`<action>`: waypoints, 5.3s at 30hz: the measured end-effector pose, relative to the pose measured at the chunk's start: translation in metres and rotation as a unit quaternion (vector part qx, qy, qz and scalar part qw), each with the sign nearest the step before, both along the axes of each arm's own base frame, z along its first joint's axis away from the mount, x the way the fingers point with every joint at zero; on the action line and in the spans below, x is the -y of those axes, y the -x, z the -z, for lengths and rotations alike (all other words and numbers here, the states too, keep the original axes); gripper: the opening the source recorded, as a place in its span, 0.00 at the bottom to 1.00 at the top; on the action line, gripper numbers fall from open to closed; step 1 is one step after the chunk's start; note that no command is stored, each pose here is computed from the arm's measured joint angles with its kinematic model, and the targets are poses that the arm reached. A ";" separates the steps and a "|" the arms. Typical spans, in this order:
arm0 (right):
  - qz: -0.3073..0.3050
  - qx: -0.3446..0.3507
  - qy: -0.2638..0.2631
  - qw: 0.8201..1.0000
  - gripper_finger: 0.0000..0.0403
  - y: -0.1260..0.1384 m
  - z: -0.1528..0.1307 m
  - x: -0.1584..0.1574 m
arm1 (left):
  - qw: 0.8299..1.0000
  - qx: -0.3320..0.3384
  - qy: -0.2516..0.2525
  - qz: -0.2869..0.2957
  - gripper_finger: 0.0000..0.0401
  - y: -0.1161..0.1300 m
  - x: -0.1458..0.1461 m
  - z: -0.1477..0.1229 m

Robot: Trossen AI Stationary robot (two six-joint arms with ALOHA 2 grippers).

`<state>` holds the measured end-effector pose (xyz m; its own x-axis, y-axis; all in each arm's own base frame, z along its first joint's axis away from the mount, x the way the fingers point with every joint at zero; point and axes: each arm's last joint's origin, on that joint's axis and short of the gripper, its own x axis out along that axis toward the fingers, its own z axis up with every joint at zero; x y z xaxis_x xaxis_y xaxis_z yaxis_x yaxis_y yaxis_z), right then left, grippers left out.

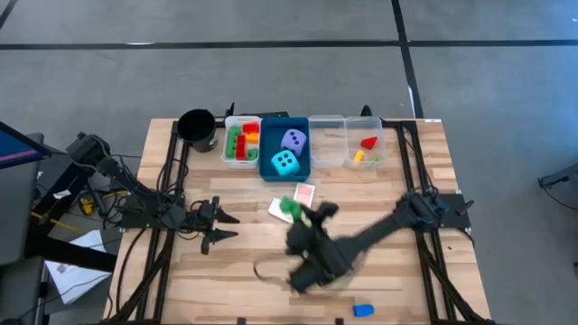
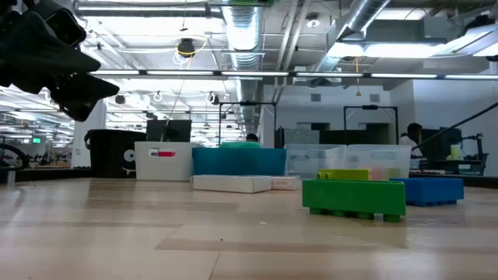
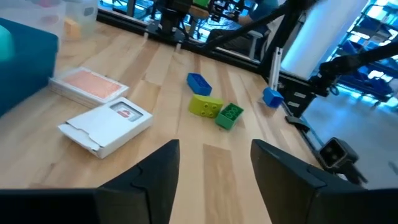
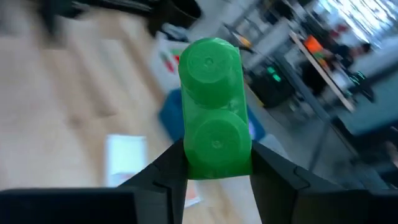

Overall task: Pick & Place Toys
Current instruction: Put the large green game piece into the white bin, then put the small green game piece into the right transparent bin

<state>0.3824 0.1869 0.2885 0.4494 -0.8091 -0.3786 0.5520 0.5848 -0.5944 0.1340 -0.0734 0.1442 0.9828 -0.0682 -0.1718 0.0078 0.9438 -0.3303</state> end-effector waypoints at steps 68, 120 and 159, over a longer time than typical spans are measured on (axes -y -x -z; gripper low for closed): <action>-0.206 -0.012 -0.190 0.960 0.33 -0.072 -0.001 0.014 | 0.957 0.120 -0.263 0.014 0.56 -0.041 0.027 -0.054; -0.077 0.087 -0.107 0.987 0.80 0.053 0.009 -0.094 | 0.874 0.040 -0.325 -0.359 0.32 -0.005 -0.054 -0.100; -0.212 0.116 -0.200 0.949 0.81 -0.027 0.105 -0.077 | 0.955 -0.047 -0.160 -0.247 0.89 -0.036 -0.187 -0.029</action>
<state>0.4093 0.2634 0.1838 0.8118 -0.3489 -0.4682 0.3054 0.9371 -0.1687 0.1699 0.1134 0.1733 0.8605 0.4706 -0.1952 -0.4802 0.8772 -0.0020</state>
